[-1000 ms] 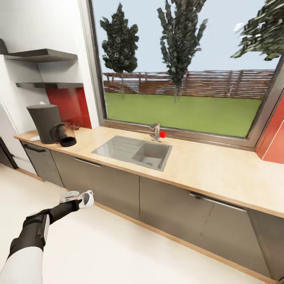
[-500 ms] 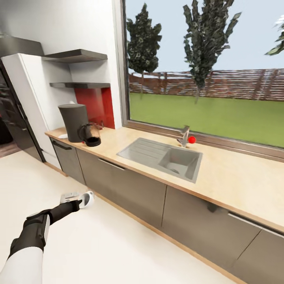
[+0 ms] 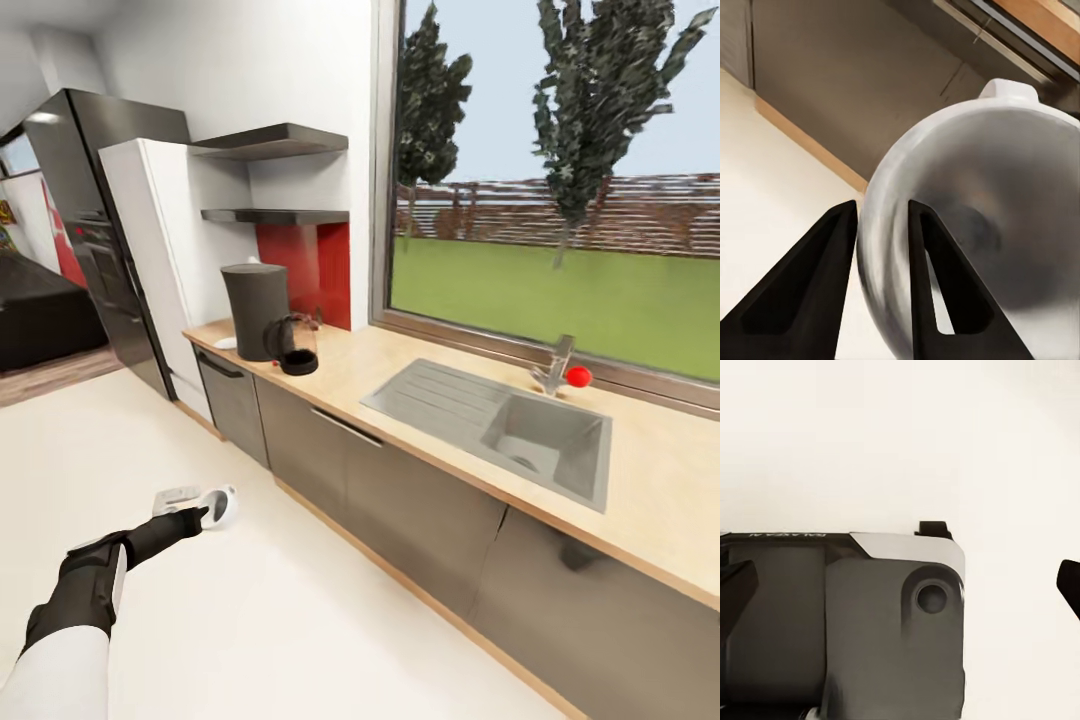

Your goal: Set up a coffee station on the kitchen countertop: keep the coffee maker on the countertop, move the bottle of coffee from the kitchen shelf to the counter next to the coffee maker, place a paper coffee filter on top of the coffee maker, put the saucer next to the coffee maker with the coffee cup on the saucer, and place the electric kettle next to the coffee maker.

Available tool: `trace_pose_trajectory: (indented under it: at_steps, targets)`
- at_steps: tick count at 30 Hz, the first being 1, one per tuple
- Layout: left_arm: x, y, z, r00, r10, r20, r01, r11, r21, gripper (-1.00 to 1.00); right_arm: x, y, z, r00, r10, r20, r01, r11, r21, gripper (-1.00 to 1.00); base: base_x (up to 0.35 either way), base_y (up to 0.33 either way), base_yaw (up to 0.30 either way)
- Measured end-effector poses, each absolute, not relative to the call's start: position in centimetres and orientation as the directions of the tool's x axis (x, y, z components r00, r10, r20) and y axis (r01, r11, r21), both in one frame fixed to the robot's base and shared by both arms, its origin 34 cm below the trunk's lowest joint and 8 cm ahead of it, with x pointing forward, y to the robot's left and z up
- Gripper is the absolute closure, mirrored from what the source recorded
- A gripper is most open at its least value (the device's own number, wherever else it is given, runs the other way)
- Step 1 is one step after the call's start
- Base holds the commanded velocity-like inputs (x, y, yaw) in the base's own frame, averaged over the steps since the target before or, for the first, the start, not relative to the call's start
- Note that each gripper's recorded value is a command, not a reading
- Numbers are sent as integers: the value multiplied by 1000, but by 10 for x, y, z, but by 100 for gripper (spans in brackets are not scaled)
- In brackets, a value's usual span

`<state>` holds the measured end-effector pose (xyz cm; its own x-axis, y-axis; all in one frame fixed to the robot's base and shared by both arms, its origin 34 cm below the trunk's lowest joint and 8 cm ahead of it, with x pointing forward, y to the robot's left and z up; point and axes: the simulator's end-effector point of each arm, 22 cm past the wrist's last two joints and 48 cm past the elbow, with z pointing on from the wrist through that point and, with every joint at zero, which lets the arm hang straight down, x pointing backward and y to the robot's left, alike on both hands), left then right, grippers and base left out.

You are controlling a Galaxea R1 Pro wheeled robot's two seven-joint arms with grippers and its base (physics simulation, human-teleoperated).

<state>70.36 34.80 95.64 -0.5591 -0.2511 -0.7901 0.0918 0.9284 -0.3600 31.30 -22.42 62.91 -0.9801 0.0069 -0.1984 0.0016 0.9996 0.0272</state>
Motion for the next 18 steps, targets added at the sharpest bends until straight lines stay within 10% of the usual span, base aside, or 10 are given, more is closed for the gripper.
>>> trace_pose_trajectory:
  at_steps: [18]
  targets:
    - [704,348,956,-558,-250,-791,93,929,-359,100,313,-223,629,-980,4,-198,-2,1000,28,-100,286,189,279]
